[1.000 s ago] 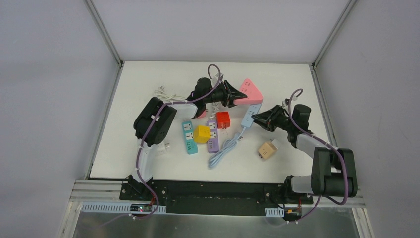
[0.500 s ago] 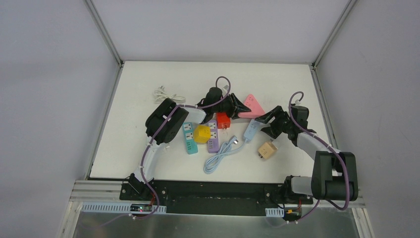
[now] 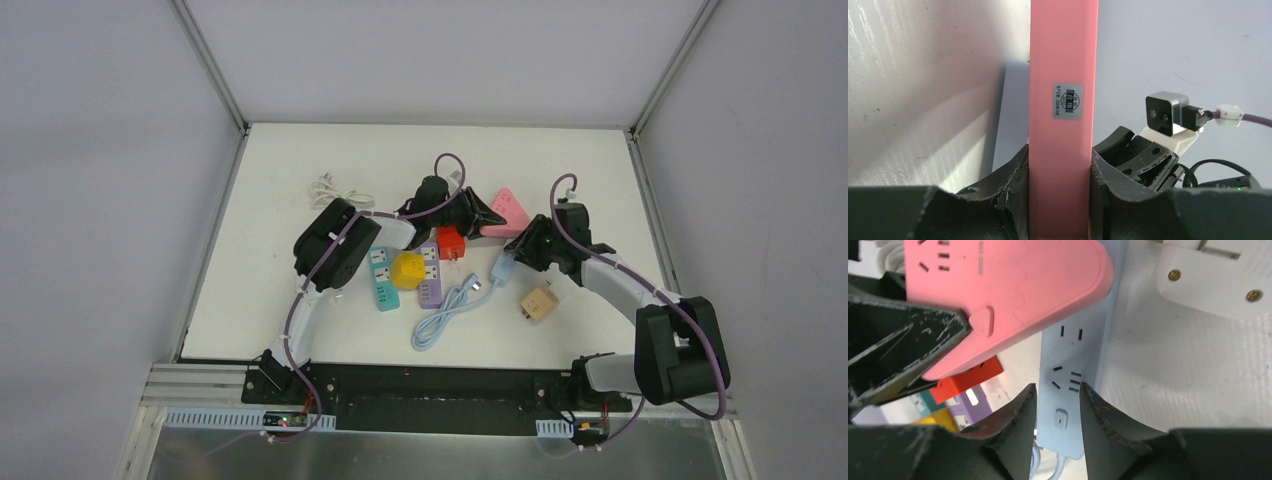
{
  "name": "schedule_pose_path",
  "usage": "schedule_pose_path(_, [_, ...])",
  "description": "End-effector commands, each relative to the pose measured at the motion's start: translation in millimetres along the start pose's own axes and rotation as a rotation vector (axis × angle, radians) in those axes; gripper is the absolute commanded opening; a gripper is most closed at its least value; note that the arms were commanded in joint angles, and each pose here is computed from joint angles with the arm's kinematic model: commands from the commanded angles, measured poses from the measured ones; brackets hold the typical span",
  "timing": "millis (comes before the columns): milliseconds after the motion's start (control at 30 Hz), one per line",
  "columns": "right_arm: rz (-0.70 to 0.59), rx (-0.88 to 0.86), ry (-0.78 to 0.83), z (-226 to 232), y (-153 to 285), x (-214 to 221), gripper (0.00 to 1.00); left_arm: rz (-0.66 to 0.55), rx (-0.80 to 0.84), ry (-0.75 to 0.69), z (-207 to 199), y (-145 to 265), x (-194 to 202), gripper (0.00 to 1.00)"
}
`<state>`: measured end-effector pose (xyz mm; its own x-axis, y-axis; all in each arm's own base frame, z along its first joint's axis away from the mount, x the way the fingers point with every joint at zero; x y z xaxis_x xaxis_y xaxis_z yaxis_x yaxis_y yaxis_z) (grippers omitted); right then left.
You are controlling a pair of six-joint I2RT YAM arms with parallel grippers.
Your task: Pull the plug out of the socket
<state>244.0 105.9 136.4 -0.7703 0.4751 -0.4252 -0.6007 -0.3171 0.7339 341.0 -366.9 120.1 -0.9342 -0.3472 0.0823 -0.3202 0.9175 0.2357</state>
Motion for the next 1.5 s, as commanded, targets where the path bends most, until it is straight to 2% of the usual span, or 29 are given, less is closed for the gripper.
schedule_pose_path(0, [-0.044,0.203,0.088,-3,-13,-4,0.38,-0.017,0.057,-0.044,-4,1,-2,0.00])
schedule_pose_path(233, [0.032,0.293,0.173,-6,-29,19,0.37,-0.016,0.071,-0.047,-6,1,-2,0.00])
schedule_pose_path(433, [0.098,0.327,0.177,-16,-39,36,0.24,0.002,0.165,-0.019,-32,4,-1,0.00])
schedule_pose_path(667, [0.117,0.325,0.168,-19,-39,41,0.20,-0.004,0.305,-0.018,-60,9,-1,0.00])
schedule_pose_path(800, [0.112,0.308,0.162,-15,-39,38,0.19,-0.019,0.286,-0.102,-52,8,-1,0.00])
schedule_pose_path(1100, [0.120,0.315,0.160,-14,-40,37,0.15,0.011,0.020,-0.303,-9,8,3,0.00])
schedule_pose_path(1200, [0.128,0.317,0.160,-15,-40,38,0.13,0.047,0.064,-0.243,-15,8,3,0.00])
schedule_pose_path(1333, [0.135,0.317,0.159,-16,-41,40,0.11,0.038,0.316,-0.018,-37,7,-6,0.00])
schedule_pose_path(1400, [0.139,0.312,0.155,-16,-42,40,0.11,0.040,0.419,0.048,-46,7,-9,0.00])
schedule_pose_path(1467, [0.136,0.309,0.155,-15,-41,39,0.11,0.037,0.447,0.063,-50,8,-10,0.00])
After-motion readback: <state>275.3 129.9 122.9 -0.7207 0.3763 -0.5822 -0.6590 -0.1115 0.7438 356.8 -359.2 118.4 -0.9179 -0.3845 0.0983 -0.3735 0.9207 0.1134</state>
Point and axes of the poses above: each gripper's point midway between its finger pads, its own y axis back along the fingers, its own z axis along the line the jaws close on, x = y × z, the point moved 10 cm from there along y, back along the fingers, and after that the axes turned 5 degrees about y, right-handed, at the moved point
